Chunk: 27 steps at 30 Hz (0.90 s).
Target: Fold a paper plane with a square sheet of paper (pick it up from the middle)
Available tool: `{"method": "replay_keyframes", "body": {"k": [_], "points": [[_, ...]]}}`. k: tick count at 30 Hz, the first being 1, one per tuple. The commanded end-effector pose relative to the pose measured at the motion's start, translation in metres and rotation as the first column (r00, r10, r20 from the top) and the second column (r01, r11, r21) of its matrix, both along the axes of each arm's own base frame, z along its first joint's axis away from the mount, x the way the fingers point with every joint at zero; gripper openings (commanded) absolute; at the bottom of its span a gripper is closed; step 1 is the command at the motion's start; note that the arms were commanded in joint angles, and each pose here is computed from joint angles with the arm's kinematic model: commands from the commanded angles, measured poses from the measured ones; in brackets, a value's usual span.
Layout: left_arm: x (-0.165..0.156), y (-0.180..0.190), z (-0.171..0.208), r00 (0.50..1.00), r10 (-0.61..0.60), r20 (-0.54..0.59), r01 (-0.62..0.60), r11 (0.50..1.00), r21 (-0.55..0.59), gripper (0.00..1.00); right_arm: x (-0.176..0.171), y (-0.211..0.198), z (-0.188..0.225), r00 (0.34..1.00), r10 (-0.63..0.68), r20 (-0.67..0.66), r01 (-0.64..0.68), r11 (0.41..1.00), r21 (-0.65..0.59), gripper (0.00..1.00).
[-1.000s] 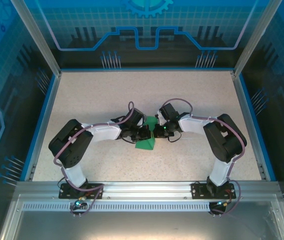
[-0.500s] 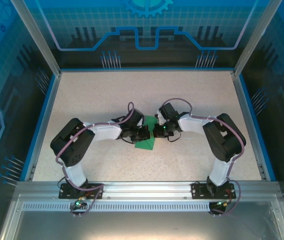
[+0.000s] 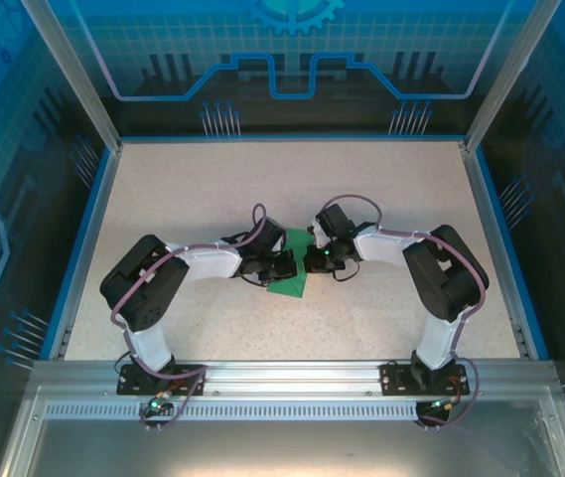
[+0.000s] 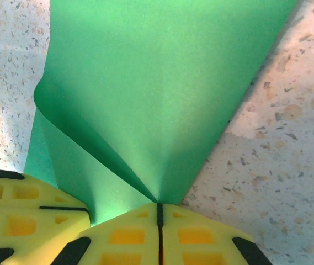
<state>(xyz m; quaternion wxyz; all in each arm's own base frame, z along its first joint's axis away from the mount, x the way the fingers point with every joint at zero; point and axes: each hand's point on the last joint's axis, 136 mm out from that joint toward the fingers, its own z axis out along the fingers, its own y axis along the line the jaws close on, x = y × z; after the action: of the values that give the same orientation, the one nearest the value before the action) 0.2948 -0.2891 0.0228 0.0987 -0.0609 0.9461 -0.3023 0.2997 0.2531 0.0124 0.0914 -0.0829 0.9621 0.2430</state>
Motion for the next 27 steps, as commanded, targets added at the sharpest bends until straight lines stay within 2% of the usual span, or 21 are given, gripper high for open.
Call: {"method": "replay_keyframes", "body": {"k": [1,21,23,27], "points": [[-0.002,0.01,-0.013,0.999,0.028,-0.025,-0.027,0.999,0.035,0.01,-0.001,-0.001,-0.01,1.0,-0.007,-0.027,0.006,1.0,-0.029,0.08],[-0.005,0.01,-0.02,0.998,0.029,-0.049,-0.027,0.999,0.04,0.02,0.006,0.007,-0.003,0.999,-0.028,-0.027,0.028,1.0,0.004,0.1],[-0.004,0.01,-0.02,0.998,0.032,-0.049,-0.03,0.999,0.042,0.02,0.007,0.008,0.0,0.999,-0.034,-0.026,0.034,0.999,0.018,0.12],[-0.005,0.013,-0.022,0.997,0.049,-0.062,-0.046,0.997,0.058,0.02,0.012,0.008,0.017,0.998,-0.059,0.005,0.059,0.997,0.048,0.24]]}}
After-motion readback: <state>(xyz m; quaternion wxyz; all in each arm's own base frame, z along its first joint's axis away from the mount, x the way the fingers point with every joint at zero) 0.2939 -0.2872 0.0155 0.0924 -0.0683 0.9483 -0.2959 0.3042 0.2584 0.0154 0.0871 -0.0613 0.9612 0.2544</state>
